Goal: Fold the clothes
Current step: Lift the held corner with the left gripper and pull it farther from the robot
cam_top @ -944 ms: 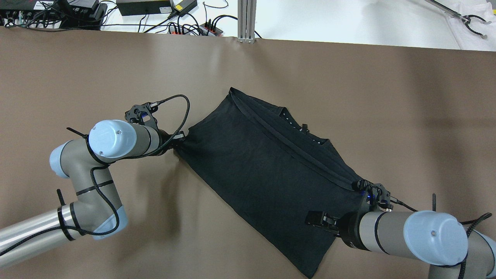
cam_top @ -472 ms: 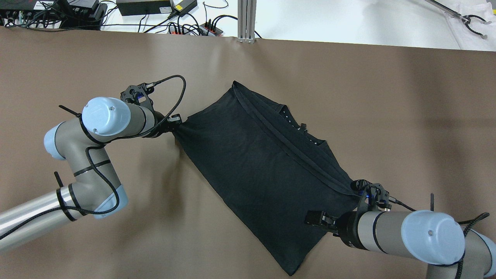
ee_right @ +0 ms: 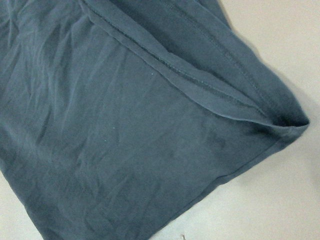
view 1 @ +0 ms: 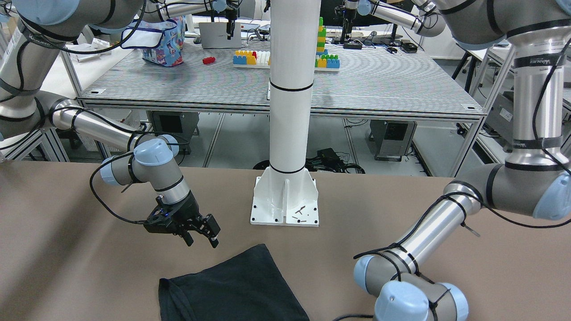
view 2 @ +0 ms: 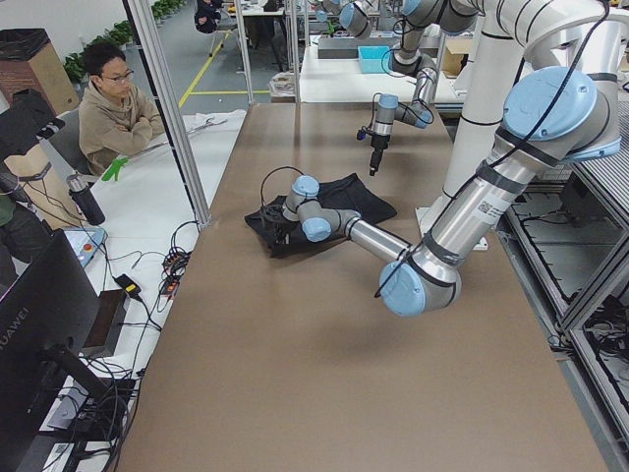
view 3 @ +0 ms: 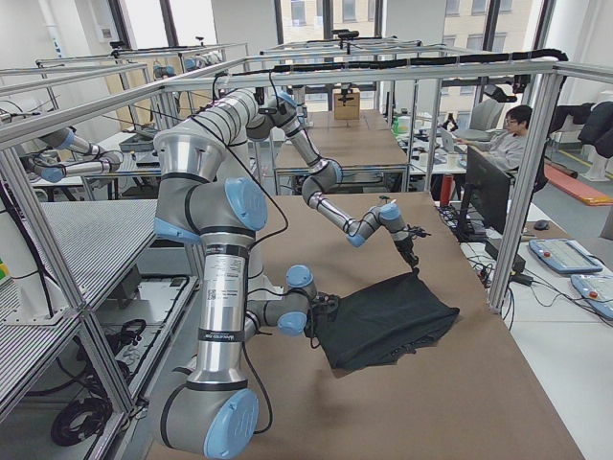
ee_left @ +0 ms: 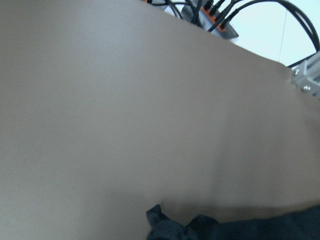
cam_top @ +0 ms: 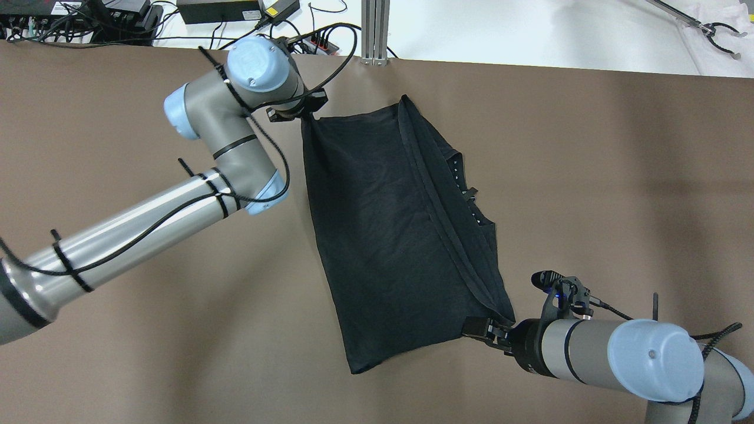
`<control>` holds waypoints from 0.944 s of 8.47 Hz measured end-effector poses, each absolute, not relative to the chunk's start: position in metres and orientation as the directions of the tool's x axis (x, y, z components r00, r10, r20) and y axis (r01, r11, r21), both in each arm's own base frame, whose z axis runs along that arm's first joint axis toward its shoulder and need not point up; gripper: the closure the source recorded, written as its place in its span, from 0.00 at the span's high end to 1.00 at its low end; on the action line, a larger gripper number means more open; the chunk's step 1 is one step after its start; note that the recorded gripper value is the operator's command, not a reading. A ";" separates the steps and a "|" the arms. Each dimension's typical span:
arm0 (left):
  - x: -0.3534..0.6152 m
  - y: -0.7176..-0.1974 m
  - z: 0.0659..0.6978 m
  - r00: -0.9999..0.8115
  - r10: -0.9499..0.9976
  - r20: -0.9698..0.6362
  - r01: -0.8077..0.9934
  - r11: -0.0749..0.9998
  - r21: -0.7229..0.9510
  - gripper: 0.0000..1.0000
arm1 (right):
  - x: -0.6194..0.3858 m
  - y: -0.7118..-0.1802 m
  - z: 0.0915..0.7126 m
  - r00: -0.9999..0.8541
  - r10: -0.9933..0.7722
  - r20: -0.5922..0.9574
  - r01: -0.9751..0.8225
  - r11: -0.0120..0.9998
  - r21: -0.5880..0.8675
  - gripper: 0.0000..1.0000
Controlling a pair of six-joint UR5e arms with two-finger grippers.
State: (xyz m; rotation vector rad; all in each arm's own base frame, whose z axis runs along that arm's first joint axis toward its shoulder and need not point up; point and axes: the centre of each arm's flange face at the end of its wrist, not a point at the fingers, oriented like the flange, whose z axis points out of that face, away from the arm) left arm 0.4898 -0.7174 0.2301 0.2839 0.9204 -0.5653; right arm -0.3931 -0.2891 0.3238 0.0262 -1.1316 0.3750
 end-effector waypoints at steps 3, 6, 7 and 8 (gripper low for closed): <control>0.497 -0.775 0.198 0.514 -0.358 -0.780 0.587 0.810 0.015 0.00 | -0.394 -0.294 0.318 0.357 0.272 0.894 -0.339 0.929 -0.147 0.95; 0.495 -0.791 0.187 0.545 -0.352 -0.761 0.583 0.811 0.043 0.13 | -0.396 -0.298 0.311 0.341 0.264 0.902 -0.375 0.918 -0.127 0.95; 0.495 -0.794 0.184 0.549 -0.352 -0.758 0.586 0.809 0.048 0.86 | -0.397 -0.299 0.307 0.333 0.261 0.906 -0.386 0.914 -0.122 0.95; 0.494 -0.796 0.182 0.549 -0.351 -0.759 0.588 0.807 0.052 0.89 | -0.398 -0.301 0.304 0.329 0.260 0.908 -0.402 0.908 -0.114 0.95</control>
